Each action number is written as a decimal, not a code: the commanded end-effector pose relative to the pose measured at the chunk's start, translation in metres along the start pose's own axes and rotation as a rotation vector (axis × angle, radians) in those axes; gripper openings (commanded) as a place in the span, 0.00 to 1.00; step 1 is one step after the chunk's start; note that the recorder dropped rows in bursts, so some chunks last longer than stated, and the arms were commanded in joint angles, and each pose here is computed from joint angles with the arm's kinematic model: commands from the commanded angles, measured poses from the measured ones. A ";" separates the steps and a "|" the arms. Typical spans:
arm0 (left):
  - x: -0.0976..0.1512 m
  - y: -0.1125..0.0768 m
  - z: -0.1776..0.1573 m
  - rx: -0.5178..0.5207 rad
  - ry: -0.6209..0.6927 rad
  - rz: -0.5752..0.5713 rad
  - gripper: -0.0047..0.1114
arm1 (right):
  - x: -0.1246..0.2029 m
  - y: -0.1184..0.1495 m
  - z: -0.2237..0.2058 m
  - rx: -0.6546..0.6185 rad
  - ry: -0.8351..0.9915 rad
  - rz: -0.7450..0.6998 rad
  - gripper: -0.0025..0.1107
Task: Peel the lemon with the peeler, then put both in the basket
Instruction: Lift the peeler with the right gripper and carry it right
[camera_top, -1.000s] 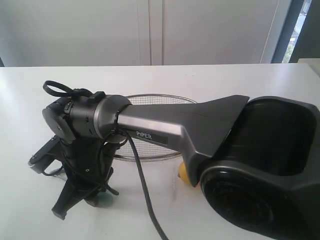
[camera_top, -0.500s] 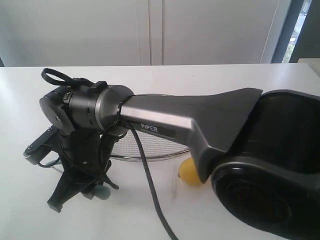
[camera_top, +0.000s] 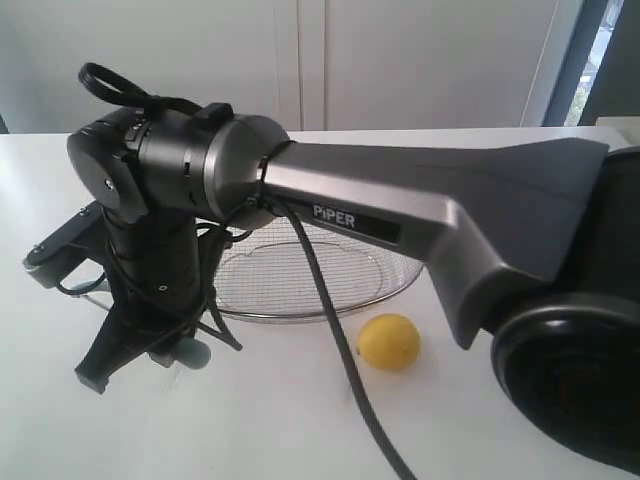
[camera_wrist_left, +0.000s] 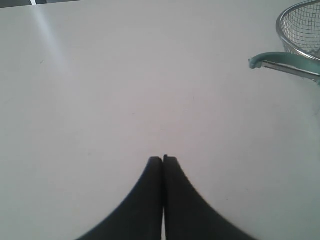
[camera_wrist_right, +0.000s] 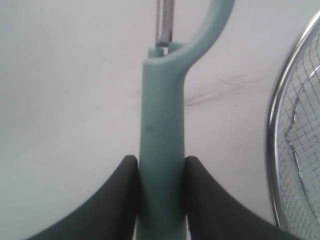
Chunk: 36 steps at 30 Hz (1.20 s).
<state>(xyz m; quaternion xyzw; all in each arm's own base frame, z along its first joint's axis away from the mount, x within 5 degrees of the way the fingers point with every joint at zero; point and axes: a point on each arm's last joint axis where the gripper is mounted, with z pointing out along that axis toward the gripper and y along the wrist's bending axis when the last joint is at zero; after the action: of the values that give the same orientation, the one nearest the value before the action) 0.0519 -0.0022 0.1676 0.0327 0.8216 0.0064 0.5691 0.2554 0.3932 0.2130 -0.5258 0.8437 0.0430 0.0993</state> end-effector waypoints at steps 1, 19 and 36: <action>0.001 0.000 0.000 0.006 0.002 0.003 0.04 | 0.001 -0.001 -0.014 0.008 -0.016 -0.001 0.02; 0.001 0.000 0.000 0.006 0.002 0.003 0.04 | 0.008 0.000 -0.068 0.007 -0.089 -0.056 0.02; 0.001 0.000 0.000 0.006 0.002 0.003 0.04 | 0.015 -0.015 -0.098 0.028 -0.151 -0.026 0.02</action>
<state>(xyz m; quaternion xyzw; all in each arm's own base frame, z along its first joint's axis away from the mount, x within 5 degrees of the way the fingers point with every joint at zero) 0.0519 -0.0022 0.1676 0.0327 0.8216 0.0064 0.5691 0.2464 0.3641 0.2959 -0.5329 0.8284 0.0679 0.1586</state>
